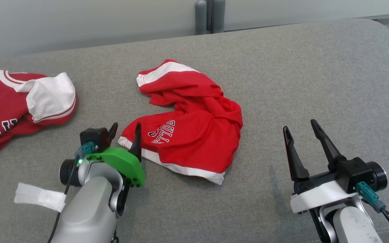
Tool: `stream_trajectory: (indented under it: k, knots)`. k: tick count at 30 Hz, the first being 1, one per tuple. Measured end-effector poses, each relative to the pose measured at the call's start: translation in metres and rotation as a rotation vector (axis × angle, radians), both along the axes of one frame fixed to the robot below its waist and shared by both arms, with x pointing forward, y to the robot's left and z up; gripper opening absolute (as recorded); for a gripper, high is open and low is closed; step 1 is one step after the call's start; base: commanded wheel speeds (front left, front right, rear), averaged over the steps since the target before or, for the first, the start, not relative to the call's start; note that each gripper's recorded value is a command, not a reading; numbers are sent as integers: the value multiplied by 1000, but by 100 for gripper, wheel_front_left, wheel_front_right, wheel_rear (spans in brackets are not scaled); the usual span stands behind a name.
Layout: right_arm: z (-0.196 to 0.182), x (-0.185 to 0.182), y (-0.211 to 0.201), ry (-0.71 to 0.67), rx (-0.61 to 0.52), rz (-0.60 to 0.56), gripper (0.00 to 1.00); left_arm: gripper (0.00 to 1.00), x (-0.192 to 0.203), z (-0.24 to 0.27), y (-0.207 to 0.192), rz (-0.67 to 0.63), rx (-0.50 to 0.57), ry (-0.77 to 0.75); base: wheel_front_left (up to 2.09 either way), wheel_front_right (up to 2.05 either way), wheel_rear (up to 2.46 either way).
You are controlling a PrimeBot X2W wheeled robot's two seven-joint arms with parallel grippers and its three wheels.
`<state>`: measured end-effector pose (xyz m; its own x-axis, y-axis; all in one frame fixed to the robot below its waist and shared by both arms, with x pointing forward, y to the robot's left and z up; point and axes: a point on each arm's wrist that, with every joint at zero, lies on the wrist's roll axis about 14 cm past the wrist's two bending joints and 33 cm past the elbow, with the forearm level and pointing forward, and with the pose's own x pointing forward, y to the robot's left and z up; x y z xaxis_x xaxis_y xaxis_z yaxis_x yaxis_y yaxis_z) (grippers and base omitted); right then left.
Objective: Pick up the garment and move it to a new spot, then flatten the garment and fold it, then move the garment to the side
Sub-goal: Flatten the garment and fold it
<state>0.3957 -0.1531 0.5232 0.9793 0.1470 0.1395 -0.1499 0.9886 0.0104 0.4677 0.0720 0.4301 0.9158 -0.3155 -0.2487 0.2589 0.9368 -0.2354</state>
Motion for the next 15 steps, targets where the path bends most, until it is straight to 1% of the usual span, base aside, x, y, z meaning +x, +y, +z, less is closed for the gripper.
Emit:
stream_trajectory:
  k: [2,5,15]
  knots:
    - [1,-1,3,-2,0,8,100,100,-11,-10,6,23,-3,29,0,0,0]
    - [2,-3,4,-6,-2,11,100,100,-17,-18,13,51,-7,58,0,0,0]
    - [0,-2,-5,0,-11,-15,100,100,-16,-50,19,74,28,157,0,0,0]
